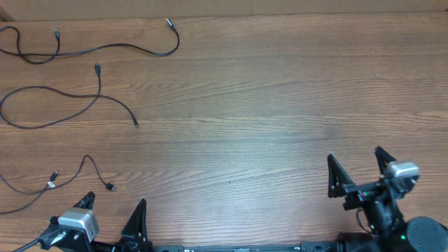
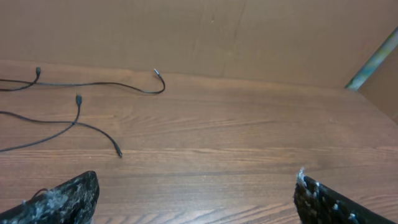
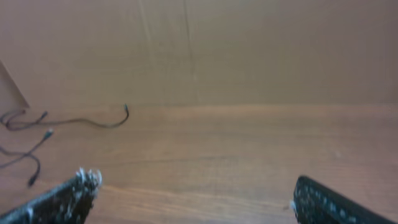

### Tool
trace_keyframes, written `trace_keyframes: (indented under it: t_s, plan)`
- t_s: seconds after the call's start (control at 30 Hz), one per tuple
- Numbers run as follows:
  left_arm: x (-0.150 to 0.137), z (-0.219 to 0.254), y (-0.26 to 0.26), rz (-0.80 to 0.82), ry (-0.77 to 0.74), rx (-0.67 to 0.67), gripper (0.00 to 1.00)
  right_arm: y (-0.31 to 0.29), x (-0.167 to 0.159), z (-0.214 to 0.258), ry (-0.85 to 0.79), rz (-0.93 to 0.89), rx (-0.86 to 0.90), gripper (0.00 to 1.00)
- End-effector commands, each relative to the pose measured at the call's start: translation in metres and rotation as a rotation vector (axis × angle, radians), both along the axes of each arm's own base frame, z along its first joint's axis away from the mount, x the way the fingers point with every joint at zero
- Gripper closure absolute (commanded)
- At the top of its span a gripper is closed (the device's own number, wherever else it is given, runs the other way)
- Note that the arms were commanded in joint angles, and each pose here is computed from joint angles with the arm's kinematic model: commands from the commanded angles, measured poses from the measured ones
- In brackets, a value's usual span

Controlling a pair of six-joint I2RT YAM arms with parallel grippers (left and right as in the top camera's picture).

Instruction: Untangle cables

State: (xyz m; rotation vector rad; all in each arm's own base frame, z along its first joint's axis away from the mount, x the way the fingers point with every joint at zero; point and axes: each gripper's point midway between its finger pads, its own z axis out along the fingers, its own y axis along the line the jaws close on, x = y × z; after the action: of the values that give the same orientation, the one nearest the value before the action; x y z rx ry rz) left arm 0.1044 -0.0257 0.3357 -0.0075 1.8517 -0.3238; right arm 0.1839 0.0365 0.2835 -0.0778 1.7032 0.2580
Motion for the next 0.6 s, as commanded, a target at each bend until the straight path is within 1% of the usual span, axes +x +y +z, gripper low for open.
trace_keyframes:
  t_s: [0.0, 0.2, 0.4, 0.57]
  plan:
    - [0.000, 0.000, 0.001, 0.006, -0.005, 0.006, 0.00, 0.003, 0.007, -0.016, -0.063, 0.018, -0.036, 0.00]
    - [0.000, 0.000, 0.001, 0.006, -0.005, 0.006, 0.00, 0.002, 0.026, -0.038, -0.117, 0.014, -0.036, 0.00]
    - [0.000, 0.000, 0.001, 0.006, -0.005, 0.006, 0.00, 0.002, 0.040, -0.045, -0.196, 0.014, -0.039, 0.00]
    - [0.000, 0.000, 0.001, 0.006, -0.005, 0.006, 0.00, 0.004, 0.048, -0.057, -0.248, 0.021, -0.110, 0.00]
